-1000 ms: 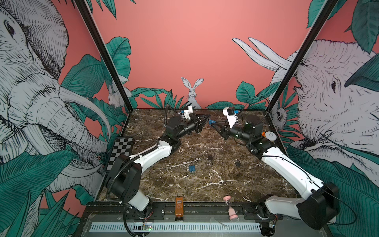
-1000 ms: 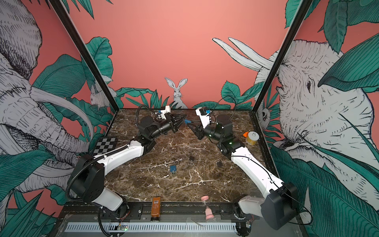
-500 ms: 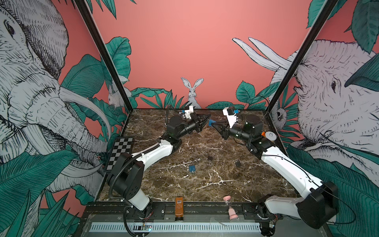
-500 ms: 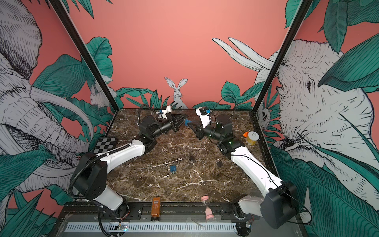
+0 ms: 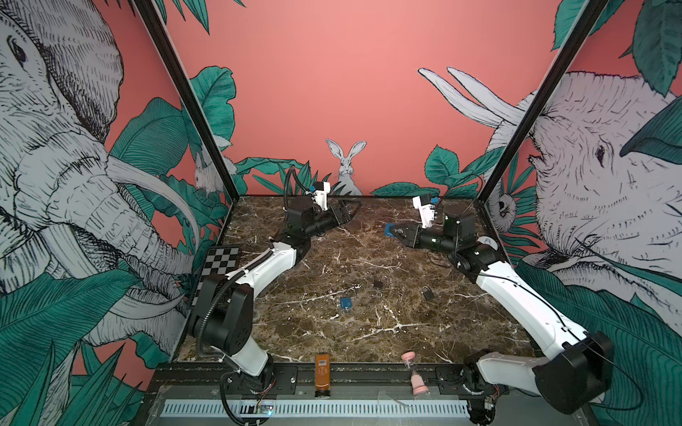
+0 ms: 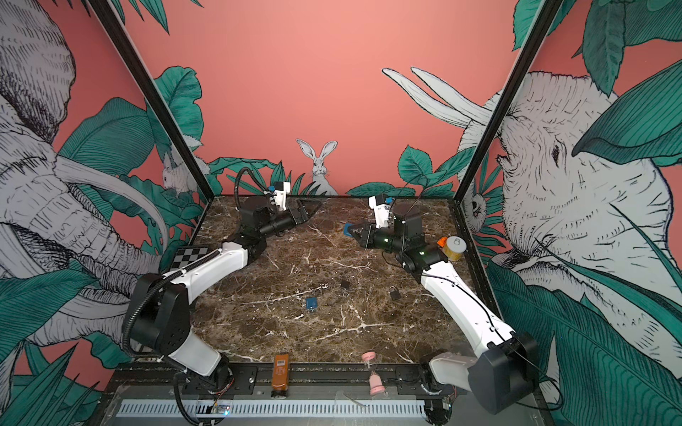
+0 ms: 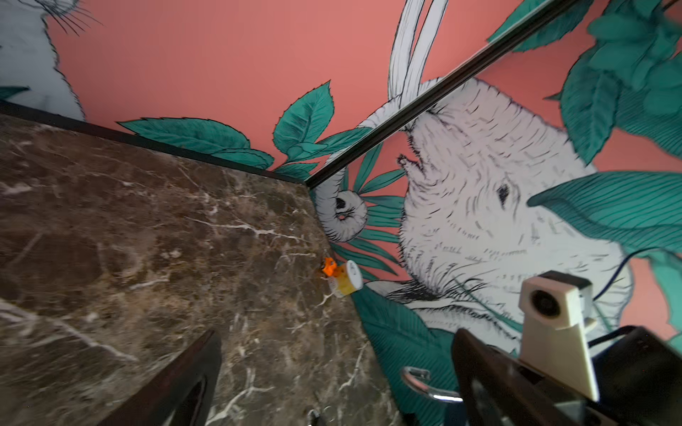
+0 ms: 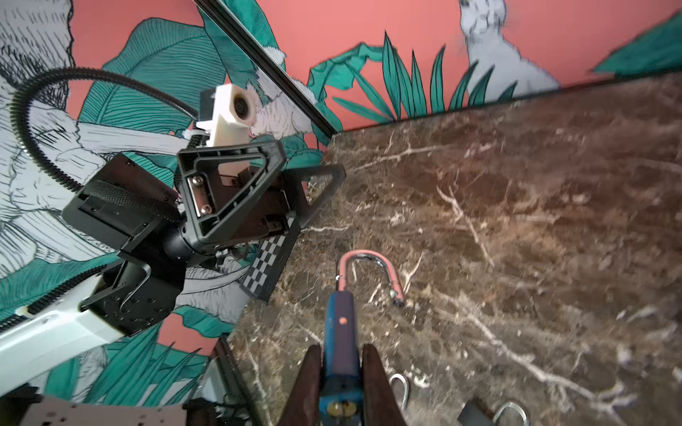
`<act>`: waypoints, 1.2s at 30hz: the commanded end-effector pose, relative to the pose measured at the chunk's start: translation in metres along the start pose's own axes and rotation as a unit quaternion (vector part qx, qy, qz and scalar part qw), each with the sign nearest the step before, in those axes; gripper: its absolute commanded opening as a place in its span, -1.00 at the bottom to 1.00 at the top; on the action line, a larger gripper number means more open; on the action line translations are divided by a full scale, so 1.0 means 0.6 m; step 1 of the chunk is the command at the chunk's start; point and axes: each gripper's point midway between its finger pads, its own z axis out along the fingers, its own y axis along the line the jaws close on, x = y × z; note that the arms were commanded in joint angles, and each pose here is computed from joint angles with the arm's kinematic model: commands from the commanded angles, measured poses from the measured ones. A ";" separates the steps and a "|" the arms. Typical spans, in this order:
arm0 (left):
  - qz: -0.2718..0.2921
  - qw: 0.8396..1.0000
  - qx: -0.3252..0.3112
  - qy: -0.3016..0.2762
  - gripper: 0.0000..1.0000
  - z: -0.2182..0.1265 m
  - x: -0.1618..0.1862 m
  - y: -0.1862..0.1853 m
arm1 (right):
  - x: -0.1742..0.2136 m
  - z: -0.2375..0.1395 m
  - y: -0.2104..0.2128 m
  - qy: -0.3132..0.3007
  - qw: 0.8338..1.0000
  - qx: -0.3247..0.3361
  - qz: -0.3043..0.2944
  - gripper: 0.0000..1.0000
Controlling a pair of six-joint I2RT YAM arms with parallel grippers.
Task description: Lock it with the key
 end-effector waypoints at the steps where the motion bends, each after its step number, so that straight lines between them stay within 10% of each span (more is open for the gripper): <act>1: 0.146 0.989 0.010 0.007 0.95 -0.033 0.003 -0.045 | 0.022 -0.022 0.030 0.015 0.996 -0.046 0.081 -1.00; 36: 0.129 0.953 0.239 0.139 0.58 -0.034 0.173 -0.187 | 0.111 -0.057 0.052 0.090 0.979 -0.132 0.123 -1.00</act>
